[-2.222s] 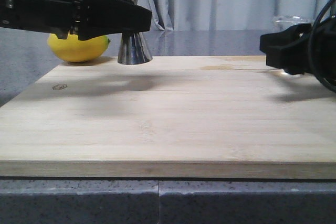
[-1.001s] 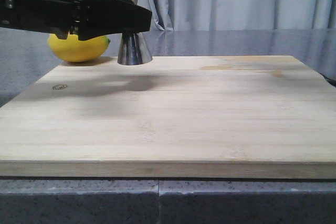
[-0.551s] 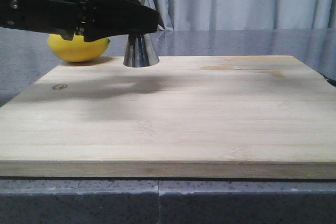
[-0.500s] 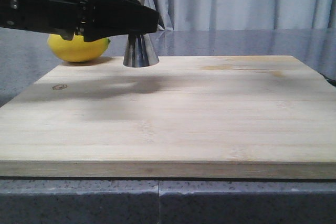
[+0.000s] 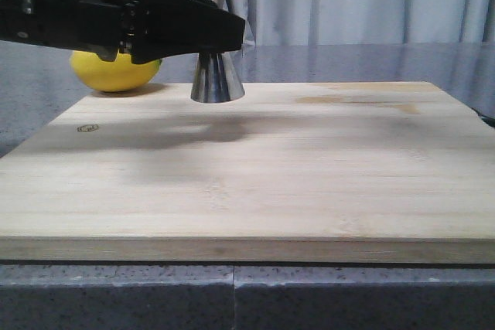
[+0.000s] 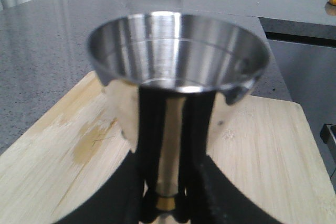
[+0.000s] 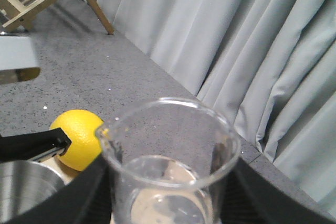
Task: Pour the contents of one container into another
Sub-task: 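Bring the beaker above the jigger's cup, left gripper holding jigger steady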
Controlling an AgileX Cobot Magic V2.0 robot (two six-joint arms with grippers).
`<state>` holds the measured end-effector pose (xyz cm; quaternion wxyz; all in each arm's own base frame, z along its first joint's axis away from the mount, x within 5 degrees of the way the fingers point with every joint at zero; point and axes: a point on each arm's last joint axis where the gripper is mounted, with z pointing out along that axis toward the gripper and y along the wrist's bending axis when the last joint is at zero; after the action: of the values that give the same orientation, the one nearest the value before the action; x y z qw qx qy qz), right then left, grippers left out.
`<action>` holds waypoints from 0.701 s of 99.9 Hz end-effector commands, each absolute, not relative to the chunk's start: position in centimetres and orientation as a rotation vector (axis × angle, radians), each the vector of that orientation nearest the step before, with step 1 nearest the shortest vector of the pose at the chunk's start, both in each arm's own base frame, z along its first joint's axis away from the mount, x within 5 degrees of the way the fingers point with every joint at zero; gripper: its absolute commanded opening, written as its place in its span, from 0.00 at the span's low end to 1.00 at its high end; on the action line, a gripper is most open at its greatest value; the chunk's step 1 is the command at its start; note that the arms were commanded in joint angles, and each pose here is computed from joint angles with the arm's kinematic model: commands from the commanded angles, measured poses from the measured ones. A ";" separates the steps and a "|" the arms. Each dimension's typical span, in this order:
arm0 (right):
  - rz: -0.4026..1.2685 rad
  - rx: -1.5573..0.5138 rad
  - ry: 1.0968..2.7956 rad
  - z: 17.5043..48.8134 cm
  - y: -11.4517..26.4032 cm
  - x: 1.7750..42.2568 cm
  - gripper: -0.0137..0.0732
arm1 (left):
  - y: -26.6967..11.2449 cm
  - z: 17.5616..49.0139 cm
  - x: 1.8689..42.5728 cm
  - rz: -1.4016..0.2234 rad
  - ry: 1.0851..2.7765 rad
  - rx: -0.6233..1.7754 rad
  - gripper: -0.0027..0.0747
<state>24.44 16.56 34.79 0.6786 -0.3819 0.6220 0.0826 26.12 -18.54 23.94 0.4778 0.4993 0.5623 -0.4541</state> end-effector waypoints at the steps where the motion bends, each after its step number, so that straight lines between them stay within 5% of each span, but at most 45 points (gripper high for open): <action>1: 0.210 -0.838 1.266 37.4 16.9 23.9 0.37 | -19.0 27.1 25.2 -1.202 1.206 1.179 0.01; 70: 0.120 -0.967 1.232 37.2 17.4 23.7 0.37 | -19.0 27.1 25.1 -1.201 1.206 1.186 0.01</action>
<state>24.29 17.33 34.64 0.6658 -0.4436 0.5984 0.0431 26.00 -18.70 23.94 0.4762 0.5014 0.5607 -0.4555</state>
